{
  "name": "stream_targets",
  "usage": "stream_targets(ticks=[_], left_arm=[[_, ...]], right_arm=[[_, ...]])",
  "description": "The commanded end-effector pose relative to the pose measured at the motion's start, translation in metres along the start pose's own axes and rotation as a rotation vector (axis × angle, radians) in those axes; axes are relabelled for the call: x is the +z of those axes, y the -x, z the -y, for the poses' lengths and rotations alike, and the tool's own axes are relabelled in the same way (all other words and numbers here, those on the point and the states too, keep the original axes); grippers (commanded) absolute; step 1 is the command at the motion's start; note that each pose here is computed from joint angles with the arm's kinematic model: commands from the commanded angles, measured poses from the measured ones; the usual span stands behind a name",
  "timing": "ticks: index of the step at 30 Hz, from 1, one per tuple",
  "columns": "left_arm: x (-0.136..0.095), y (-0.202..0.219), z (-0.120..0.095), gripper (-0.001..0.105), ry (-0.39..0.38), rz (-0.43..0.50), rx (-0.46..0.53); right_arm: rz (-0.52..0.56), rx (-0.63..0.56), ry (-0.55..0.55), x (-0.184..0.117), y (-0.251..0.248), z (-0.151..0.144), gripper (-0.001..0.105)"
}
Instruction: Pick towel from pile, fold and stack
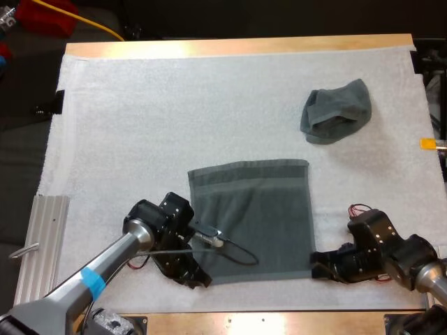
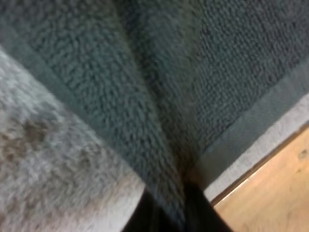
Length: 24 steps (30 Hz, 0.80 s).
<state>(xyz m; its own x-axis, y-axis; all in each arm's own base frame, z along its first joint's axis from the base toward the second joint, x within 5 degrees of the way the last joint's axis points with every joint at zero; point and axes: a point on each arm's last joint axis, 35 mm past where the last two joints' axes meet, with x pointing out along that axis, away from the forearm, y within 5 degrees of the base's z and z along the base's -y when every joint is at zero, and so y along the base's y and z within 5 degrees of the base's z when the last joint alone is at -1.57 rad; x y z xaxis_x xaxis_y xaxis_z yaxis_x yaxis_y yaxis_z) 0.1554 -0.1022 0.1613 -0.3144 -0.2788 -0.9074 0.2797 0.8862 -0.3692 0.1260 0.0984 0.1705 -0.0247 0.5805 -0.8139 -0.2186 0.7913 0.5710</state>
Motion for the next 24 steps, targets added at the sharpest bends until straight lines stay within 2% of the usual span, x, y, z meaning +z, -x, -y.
stream_targets(ticks=[1, 4, 7, 13, 17, 20, 21, 24], left_arm=[[-0.005, 0.0, 0.002, 0.004, 0.003, -0.018, 0.02], [-0.01, 0.001, 0.008, 0.004, -0.012, -0.027, 0.026], [-0.014, 0.003, 0.014, 0.004, -0.038, -0.016, 0.029], [-0.017, 0.005, 0.021, 0.004, -0.042, -0.012, -0.038], [-0.014, 0.005, 0.023, 0.004, -0.044, 0.001, -0.087], [-0.01, 0.008, 0.02, 0.004, -0.023, 0.03, -0.132], [-0.003, 0.015, 0.009, 0.004, 0.035, 0.086, -0.194], [0.007, 0.028, -0.005, 0.004, 0.105, 0.161, -0.304]], right_arm=[[-0.005, 0.006, 0.022, -0.002, 0.005, -0.003, 0.006], [-0.017, 0.03, 0.038, -0.01, 0.013, -0.006, 0.0], [-0.014, 0.053, 0.046, -0.014, 0.018, -0.008, 0.001], [-0.011, 0.105, 0.055, -0.016, 0.022, -0.011, 0.001], [0.042, 0.143, 0.024, -0.009, 0.023, -0.015, 0.001], [0.105, 0.185, -0.004, 0.0, 0.024, -0.02, 0.001], [0.181, 0.24, -0.047, 0.011, 0.026, -0.026, 0.001], [0.225, 0.28, -0.077, 0.022, 0.024, -0.029, 0.001]])
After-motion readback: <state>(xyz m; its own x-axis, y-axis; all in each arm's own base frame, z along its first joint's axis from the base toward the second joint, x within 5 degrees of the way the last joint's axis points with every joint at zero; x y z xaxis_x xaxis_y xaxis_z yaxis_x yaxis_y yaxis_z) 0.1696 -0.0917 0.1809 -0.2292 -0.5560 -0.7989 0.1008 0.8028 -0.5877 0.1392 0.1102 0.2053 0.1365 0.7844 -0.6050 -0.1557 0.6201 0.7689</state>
